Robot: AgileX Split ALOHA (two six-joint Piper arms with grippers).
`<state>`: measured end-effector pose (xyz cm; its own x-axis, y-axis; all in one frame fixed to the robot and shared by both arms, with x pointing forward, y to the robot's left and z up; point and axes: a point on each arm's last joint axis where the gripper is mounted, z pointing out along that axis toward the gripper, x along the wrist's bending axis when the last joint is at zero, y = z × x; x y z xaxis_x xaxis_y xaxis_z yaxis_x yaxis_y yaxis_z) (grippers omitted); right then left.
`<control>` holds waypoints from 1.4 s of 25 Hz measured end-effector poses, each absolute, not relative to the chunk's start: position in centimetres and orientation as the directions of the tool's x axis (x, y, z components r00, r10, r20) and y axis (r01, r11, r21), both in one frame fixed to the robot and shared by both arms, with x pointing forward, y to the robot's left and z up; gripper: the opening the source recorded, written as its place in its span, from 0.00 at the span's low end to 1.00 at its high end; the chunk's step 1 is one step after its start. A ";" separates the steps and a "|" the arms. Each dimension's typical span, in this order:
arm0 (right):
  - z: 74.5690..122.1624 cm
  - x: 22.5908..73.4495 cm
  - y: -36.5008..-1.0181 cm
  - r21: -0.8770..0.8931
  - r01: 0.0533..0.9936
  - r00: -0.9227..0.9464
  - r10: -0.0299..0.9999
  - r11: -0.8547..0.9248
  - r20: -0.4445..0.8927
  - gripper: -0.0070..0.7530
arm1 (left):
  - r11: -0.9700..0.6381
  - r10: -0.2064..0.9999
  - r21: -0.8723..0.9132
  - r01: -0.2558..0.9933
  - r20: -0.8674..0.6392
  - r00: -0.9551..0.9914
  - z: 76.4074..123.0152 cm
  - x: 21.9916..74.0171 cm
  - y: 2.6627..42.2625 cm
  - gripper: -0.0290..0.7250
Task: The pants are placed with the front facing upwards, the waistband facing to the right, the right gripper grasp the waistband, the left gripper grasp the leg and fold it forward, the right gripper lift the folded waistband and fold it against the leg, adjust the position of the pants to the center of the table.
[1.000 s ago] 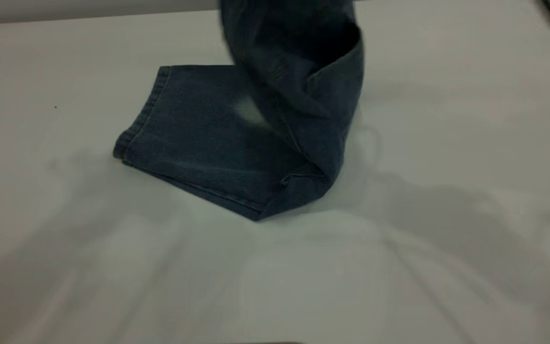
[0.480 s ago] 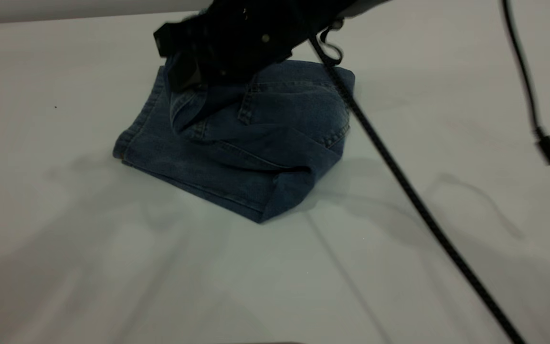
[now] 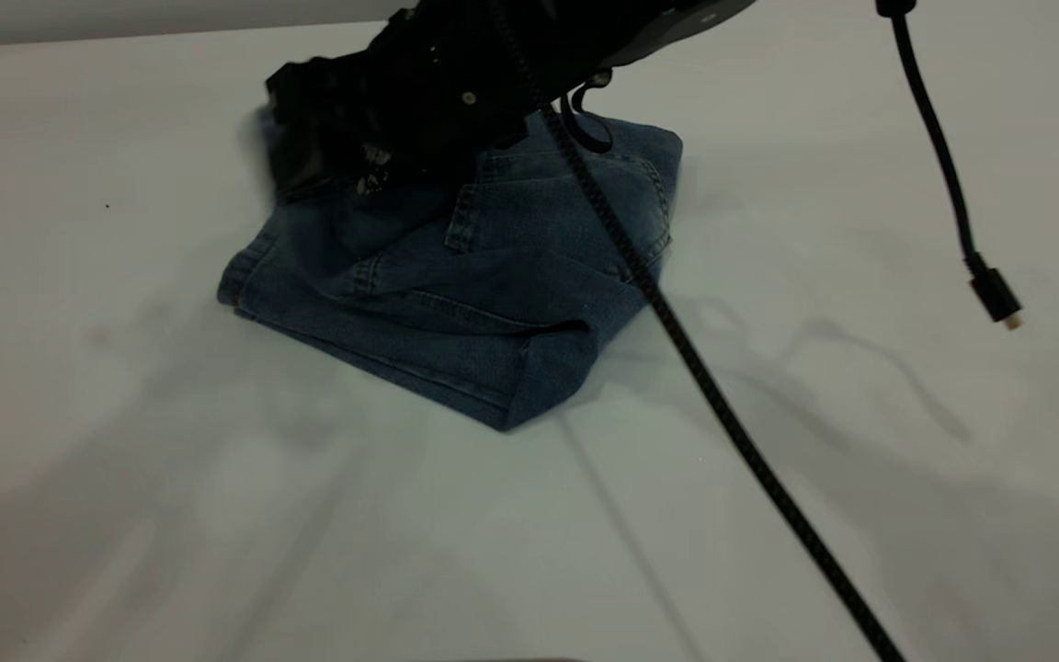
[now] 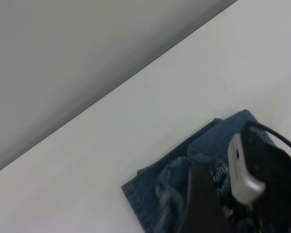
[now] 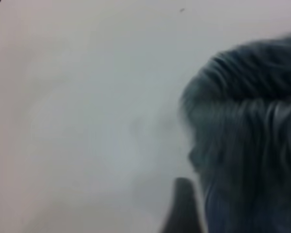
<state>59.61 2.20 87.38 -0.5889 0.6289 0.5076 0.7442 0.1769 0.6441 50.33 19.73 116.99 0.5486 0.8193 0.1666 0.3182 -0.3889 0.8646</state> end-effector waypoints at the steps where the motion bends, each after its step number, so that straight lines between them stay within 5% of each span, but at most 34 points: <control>1: 87.7 59.3 2.5 0.652 0.733 -0.608 0.617 0.194 0.500 0.73 | -0.389 0.819 0.865 0.318 0.167 0.549 117.0 50.3 19.7 0.62; 5: 90.4 57.8 3.7 0.675 0.697 -0.662 0.578 0.242 0.477 0.88 | -0.388 0.820 0.869 0.307 0.174 0.546 117.2 50.2 19.8 0.62; 11: 94.3 56.9 5.7 0.650 0.687 -0.696 0.552 0.326 0.459 0.77 | -0.355 0.832 0.911 0.209 0.207 0.514 119.5 48.6 20.5 0.62; 16: 96.7 56.5 6.9 0.546 0.751 -0.630 0.651 0.372 0.423 0.75 | -0.339 0.837 0.927 0.159 0.219 0.502 120.9 47.1 21.0 0.62; 24: 98.7 58.7 6.9 0.362 0.921 -0.283 0.881 0.141 0.379 0.71 | -0.319 0.841 0.940 0.122 0.222 0.493 122.0 45.8 21.4 0.62; 29: 96.6 59.6 8.2 0.203 0.971 0.013 0.875 -0.127 0.484 0.69 | -0.320 0.836 0.936 0.147 0.206 0.508 121.7 45.7 21.3 0.62; 35: 90.3 60.9 8.1 0.006 0.906 0.372 0.803 -0.423 0.465 0.69 | -0.313 0.827 0.931 0.188 0.170 0.535 121.4 45.4 21.1 0.62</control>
<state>60.93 8.11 90.27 0.3721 0.8035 0.4647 0.9060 -0.4232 0.0061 45.43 21.13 121.38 0.5352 0.8274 0.1702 0.1877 -0.3129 0.9310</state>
